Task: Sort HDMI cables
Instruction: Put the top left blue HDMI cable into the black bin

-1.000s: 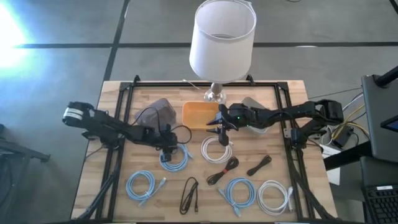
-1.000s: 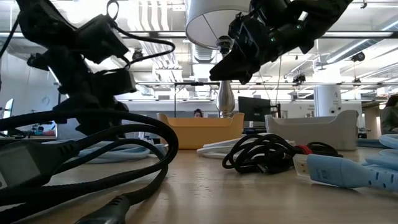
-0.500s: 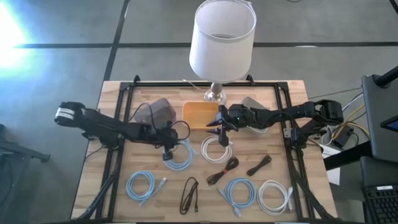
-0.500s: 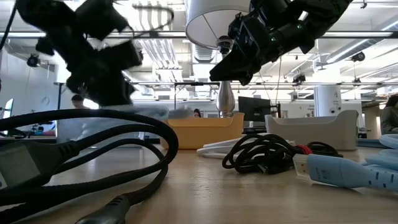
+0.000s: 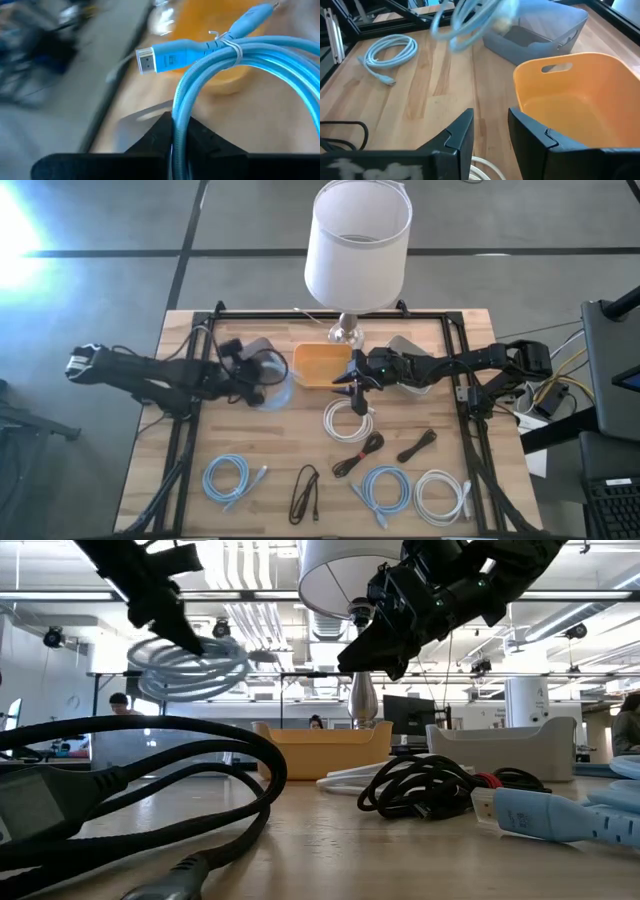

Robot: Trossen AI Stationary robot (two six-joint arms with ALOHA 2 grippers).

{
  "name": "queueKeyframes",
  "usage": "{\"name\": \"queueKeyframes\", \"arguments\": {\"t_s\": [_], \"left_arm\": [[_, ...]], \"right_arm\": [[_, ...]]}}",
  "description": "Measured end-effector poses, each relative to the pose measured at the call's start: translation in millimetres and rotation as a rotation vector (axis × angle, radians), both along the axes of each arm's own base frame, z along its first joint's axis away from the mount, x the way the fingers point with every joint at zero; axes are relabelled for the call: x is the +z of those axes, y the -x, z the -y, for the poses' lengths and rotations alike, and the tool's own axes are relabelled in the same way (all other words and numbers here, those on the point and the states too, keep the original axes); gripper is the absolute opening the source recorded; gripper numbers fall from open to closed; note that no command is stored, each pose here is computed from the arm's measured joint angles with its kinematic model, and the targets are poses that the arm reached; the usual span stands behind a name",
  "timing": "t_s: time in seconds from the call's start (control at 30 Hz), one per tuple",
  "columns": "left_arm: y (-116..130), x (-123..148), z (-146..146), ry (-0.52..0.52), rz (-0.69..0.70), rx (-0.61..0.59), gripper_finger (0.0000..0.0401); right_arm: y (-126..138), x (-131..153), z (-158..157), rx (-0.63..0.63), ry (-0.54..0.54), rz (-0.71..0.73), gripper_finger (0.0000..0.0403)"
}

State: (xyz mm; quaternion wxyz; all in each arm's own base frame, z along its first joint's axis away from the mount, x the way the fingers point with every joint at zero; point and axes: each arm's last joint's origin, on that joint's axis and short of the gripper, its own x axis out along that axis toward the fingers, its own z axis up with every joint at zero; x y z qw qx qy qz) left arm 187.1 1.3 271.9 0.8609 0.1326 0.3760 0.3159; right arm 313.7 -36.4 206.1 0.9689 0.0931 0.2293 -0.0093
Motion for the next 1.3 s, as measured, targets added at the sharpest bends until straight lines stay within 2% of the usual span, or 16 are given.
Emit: {"name": "queueKeyframes", "arguments": {"t_s": [0.13,0.27,0.47,0.53,0.67,0.97,1.3], "left_arm": [[16,6,-5,-0.096,0.037,0.129,0.0025],[27,2,-9,-0.178,0.08,0.237,0.0028],[36,-35,-19,-0.179,0.023,0.322,0.0036],[39,-50,-23,-0.212,-0.015,0.36,0.0037],[38,-68,-29,-0.253,0.006,0.401,0.0038],[40,-87,-32,-0.173,0.004,0.381,0.0039],[42,-89,-38,-0.151,0.035,0.445,0.004]], "right_arm": [[0,0,0,-0.001,-0.001,0.0,0.0108],[0,0,0,-0.001,-0.002,0.0,0.0103],[0,0,0,-0.001,-0.002,0.0,0.0096],[0,0,0,-0.002,-0.002,0.0,0.0095],[0,0,0,-0.003,-0.006,0.0,0.0093],[0,0,0,-0.01,-0.019,0.0,0.01],[0,0,0,-0.01,-0.019,0.0,0.0085]]}}
